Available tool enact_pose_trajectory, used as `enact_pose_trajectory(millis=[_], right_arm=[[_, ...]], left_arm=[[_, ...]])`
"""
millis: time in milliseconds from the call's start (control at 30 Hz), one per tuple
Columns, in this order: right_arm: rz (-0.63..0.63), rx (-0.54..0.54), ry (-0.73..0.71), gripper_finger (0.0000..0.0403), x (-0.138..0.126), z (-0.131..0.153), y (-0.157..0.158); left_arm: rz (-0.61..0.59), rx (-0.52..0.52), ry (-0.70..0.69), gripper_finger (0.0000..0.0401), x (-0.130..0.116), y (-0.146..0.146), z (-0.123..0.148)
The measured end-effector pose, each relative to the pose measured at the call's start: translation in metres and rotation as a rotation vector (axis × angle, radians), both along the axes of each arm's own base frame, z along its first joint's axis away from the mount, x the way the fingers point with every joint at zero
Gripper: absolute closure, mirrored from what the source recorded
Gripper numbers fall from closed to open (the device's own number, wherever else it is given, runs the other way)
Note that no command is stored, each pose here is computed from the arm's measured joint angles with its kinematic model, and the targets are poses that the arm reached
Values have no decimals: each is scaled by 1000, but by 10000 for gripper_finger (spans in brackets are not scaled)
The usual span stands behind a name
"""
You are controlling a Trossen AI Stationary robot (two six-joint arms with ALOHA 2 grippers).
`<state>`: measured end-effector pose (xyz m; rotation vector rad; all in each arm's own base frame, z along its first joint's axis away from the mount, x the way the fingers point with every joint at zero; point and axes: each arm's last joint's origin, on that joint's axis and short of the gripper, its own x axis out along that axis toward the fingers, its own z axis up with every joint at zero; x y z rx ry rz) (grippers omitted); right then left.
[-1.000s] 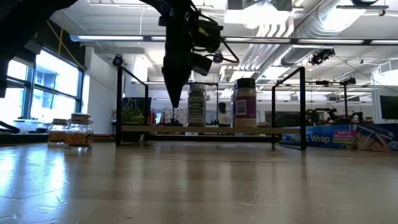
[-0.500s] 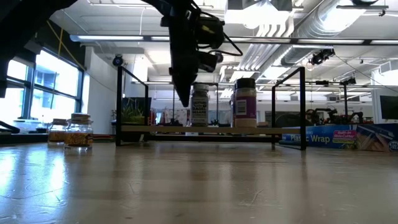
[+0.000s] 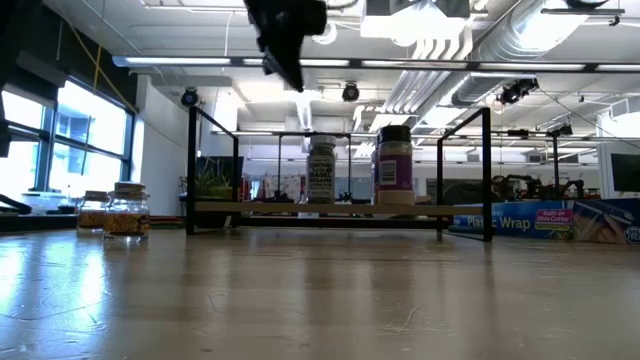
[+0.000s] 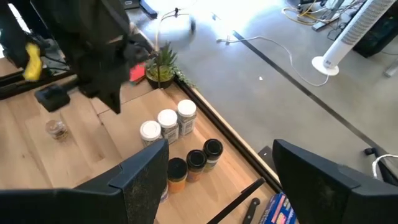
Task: Shelf spices
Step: Put the white seasoning bottle on the shelf aligned with the other white seasoning bottles
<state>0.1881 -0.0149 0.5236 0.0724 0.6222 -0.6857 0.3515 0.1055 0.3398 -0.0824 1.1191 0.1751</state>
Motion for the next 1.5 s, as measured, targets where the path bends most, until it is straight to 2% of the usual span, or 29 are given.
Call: enact_pose_trajectory(millis=[67,167,300,467,633,1500], right_arm=[[-9,-18,4,121,0,0,0],[-9,-28,3,121,0,1,-1],[-8,-28,3,121,0,1,-1],[-1,-7,-5,121,0,1,0],[-8,2,-12,121,0,1,0],[-9,5,-14,121,0,1,0]], left_arm=[[25,-3,-105,401,5,7,6],[49,-31,-156,401,18,16,-3],[48,-51,-93,401,31,22,-27],[46,-63,-49,401,37,23,-42],[48,-13,-35,401,37,25,-43],[53,4,40,401,31,28,-54]])
